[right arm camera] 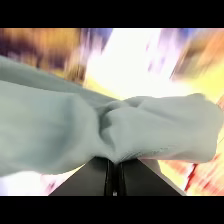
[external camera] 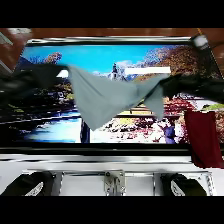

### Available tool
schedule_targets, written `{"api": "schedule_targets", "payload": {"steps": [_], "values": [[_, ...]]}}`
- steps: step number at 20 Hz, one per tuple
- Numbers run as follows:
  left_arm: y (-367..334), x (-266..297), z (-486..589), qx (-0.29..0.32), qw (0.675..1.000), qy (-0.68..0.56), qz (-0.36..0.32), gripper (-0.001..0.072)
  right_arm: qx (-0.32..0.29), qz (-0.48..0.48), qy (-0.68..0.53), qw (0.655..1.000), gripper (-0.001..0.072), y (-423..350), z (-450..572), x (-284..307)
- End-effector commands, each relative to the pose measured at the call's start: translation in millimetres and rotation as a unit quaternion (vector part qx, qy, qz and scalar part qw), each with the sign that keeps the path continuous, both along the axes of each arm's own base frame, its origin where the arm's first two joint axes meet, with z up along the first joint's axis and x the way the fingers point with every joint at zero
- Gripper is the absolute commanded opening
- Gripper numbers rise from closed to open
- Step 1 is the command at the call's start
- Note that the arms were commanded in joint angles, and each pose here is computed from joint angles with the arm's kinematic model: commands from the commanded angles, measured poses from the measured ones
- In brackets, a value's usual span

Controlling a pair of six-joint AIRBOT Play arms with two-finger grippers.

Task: Fold the shirts.

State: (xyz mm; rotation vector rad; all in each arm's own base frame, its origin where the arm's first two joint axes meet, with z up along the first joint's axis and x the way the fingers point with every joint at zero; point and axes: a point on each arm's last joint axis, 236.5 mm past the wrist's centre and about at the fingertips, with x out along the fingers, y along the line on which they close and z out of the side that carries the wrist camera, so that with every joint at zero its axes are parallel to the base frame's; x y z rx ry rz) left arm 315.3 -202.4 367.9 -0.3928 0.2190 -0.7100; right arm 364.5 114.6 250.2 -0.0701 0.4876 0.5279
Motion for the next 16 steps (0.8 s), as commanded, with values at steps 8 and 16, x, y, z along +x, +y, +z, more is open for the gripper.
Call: {"api": "schedule_targets", "payload": {"steps": [8,16], "values": [[100.0,-142.0,196.5,0.011,0.953,-0.268,0.138,0.003,-0.003,-0.08,-0.275,0.958,0.0065,-38.3,201.5,-143.8],[135.4,-76.9,-2.7,0.223,0.957,0.043,0.18,0.0031,-0.113,-0.02,0.211,0.971,0.0065,-43.4,-48.2,-143.7]]}}
